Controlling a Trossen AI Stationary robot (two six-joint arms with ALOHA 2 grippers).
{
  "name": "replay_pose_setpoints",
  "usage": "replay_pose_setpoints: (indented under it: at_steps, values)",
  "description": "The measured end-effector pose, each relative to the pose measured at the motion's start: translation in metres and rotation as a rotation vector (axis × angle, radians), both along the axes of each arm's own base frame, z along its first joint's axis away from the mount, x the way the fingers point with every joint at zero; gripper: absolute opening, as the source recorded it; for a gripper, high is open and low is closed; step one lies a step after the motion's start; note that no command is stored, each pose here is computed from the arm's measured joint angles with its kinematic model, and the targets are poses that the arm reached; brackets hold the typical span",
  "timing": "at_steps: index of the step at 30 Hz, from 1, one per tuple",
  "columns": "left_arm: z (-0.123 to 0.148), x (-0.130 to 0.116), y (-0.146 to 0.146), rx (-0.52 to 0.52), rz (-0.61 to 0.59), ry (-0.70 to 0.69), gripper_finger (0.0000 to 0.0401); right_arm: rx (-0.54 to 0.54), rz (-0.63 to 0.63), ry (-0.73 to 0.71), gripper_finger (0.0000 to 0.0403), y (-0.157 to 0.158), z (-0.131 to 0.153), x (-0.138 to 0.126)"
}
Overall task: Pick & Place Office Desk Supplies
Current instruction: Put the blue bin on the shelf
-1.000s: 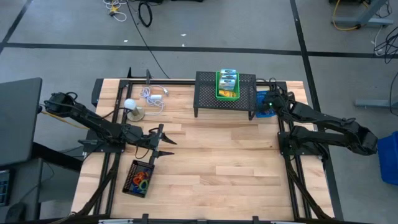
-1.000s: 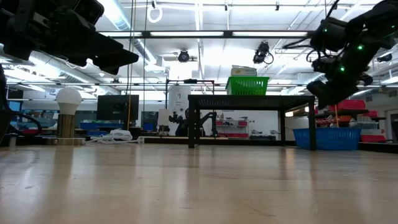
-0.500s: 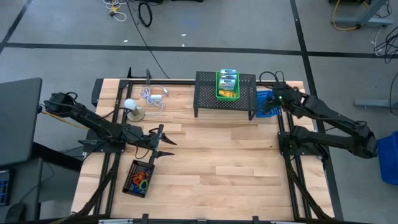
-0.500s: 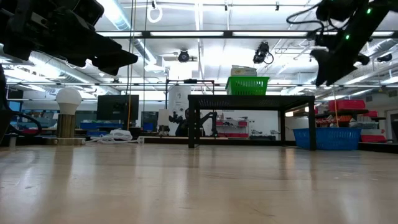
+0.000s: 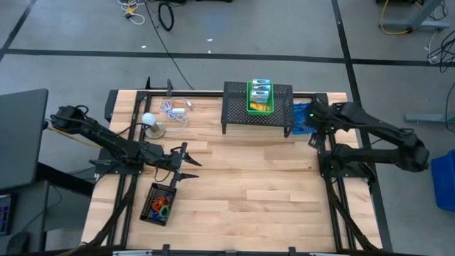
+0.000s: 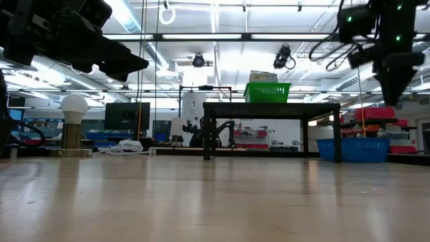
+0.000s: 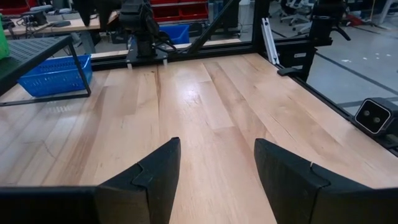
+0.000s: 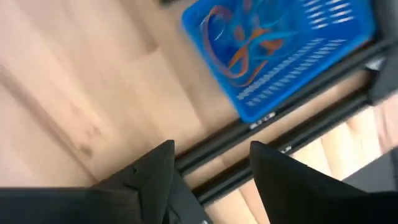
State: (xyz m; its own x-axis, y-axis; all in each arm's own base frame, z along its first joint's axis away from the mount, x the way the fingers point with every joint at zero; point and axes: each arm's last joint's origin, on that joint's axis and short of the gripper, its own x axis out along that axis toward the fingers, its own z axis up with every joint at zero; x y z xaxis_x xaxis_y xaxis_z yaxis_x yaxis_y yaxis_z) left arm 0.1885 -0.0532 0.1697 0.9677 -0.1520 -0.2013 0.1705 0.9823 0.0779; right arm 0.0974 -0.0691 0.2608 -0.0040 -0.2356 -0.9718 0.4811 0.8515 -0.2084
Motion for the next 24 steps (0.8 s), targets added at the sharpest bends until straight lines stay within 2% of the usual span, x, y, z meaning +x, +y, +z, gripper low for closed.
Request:
replay_pose_setpoints:
  at_steps: [6, 10, 16, 24]
  values:
    - [0.0, 0.0, 0.0, -0.005, 0.001, 0.001, 0.0213, 0.073, 0.149, 0.124, 0.0187, -0.007, -0.03, 0.012]
    - [0.0, 0.0, 0.0, -0.002, 0.001, 0.001, 0.0213, 0.044, 0.236, 0.063, 0.017, -0.012, -0.036, 0.02]
    - [0.0, 0.0, 0.0, -0.002, 0.001, 0.001, 0.0213, -0.011, 0.317, 0.008, 0.0168, -0.017, -0.035, 0.028]
    - [0.0, 0.0, 0.0, -0.001, 0.001, 0.004, 0.0213, -0.026, 0.355, -0.013, 0.0168, -0.024, -0.037, 0.031]
